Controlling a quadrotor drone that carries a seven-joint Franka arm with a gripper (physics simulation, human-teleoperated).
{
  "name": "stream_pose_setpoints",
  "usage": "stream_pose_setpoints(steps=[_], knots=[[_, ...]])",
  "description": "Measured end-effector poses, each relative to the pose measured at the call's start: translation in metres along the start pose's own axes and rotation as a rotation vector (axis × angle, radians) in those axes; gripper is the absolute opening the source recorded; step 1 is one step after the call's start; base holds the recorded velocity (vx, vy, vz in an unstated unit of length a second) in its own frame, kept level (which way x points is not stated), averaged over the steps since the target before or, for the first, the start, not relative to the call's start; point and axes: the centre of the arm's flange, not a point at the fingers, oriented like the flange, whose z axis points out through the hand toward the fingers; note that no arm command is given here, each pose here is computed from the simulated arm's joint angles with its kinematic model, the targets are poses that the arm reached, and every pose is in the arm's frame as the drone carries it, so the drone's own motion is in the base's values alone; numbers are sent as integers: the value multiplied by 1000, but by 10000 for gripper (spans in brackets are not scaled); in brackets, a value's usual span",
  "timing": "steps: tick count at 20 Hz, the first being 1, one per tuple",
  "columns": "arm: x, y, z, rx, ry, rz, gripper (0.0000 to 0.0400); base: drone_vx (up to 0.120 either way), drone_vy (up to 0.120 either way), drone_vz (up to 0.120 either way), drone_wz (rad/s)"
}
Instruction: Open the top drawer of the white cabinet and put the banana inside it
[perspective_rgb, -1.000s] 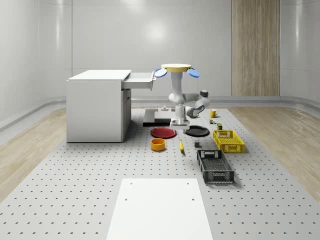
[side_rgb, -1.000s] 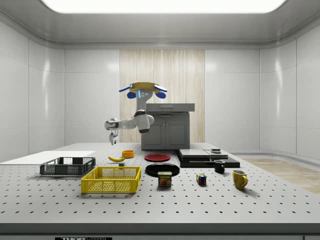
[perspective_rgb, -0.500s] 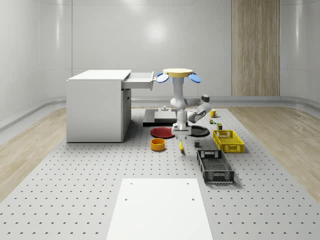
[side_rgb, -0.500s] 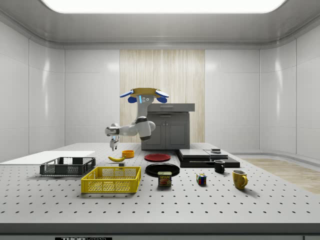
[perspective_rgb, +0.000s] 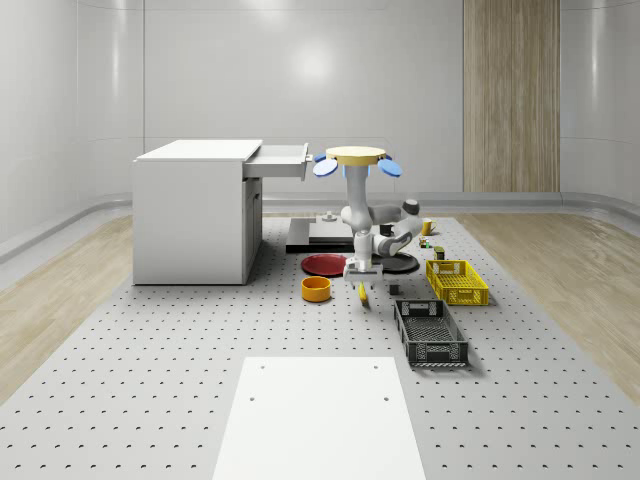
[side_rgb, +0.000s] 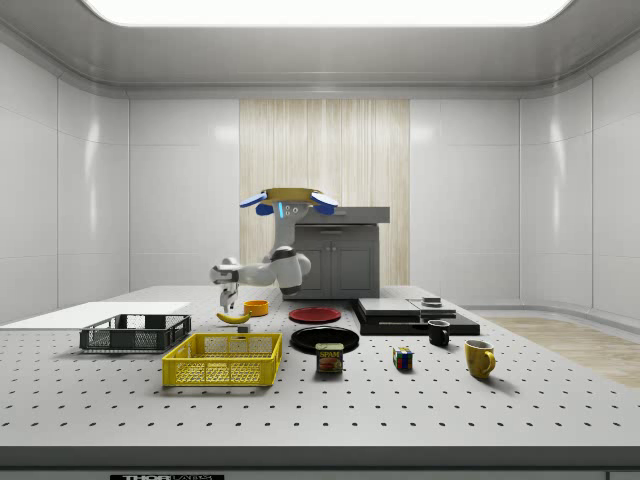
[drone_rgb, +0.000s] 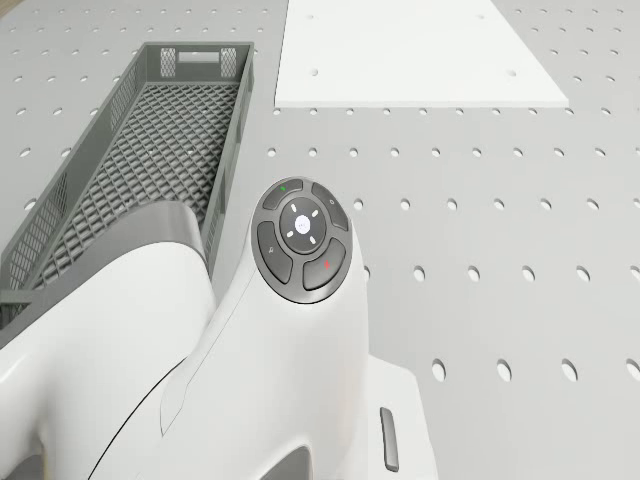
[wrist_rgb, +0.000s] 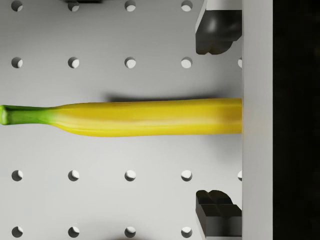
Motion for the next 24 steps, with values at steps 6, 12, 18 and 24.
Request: stream_pose_setpoints(steps=[6,12,18,24], knots=[[0,0,15,0,0,0,400,0,0,0,0],[0,0,38,0,0,0,400,0,0,0,0],[-5,5,48,0,0,0,400,0,0,0,0],[-13,12,51,0,0,0,400,0,0,0,0]])
